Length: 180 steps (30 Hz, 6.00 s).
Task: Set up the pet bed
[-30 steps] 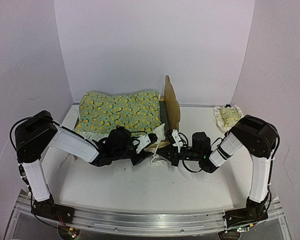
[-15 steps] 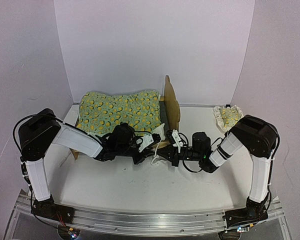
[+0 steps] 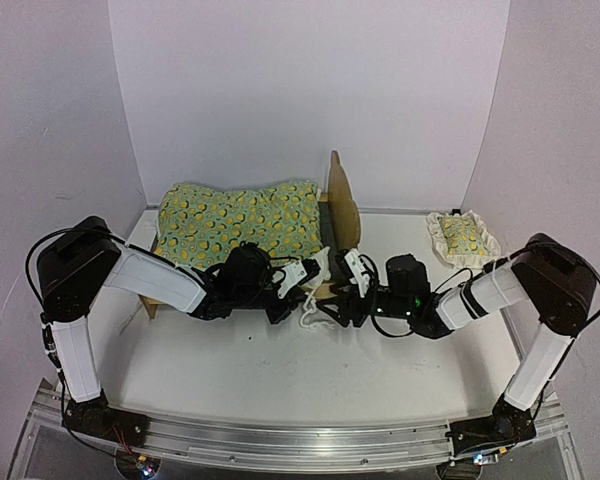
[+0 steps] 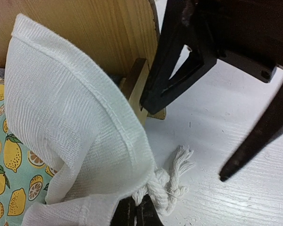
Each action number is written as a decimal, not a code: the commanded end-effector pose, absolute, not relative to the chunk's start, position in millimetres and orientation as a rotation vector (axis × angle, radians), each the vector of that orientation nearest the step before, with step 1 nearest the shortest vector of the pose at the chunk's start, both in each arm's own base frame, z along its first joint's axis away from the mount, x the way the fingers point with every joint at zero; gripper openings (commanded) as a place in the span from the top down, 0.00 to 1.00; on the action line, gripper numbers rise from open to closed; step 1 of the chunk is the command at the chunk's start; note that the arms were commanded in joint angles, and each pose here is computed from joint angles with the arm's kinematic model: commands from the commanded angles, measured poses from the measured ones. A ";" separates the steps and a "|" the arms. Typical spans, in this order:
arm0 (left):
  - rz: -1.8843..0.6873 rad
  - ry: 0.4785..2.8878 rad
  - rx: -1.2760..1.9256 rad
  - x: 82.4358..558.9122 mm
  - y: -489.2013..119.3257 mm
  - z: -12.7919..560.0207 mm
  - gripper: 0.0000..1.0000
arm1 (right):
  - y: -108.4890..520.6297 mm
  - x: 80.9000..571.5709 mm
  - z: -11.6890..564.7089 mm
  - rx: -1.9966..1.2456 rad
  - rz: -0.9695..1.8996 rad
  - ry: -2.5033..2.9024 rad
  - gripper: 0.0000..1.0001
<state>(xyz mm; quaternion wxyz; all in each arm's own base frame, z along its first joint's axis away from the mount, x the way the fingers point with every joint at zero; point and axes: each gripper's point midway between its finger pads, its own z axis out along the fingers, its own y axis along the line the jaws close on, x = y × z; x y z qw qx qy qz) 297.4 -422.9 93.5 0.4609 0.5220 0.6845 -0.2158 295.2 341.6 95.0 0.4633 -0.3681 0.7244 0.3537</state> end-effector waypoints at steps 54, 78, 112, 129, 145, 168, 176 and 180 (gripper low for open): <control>-0.517 1.474 0.769 345.4 -438.2 298.5 1.00 | 262.4 297.4 17.5 -0.521 0.212 2.329 1.00; -0.097 1.469 0.416 386.5 -351.0 339.6 1.00 | 224.9 258.2 -40.5 -0.267 0.267 2.505 1.00; -0.221 1.974 -0.509 388.5 -55.9 255.3 0.01 | 273.1 394.1 243.9 -0.238 0.069 1.960 0.02; -0.523 2.167 -0.150 380.7 -105.5 201.9 0.05 | 180.4 432.6 245.9 -0.157 -0.066 2.009 0.79; -1.045 2.283 0.293 320.0 -230.7 158.6 0.11 | 99.9 406.4 304.9 -0.135 -0.134 1.969 0.29; -1.270 2.266 0.324 288.3 -258.1 203.9 0.83 | 399.5 323.4 303.1 -1.080 0.676 1.634 0.18; -1.340 2.197 0.349 281.7 -267.5 232.7 1.00 | 493.8 274.7 268.2 -1.373 0.763 1.316 0.10; -1.404 2.124 0.343 280.2 -271.9 255.8 1.00 | 527.3 274.6 242.3 -1.351 0.715 1.286 0.09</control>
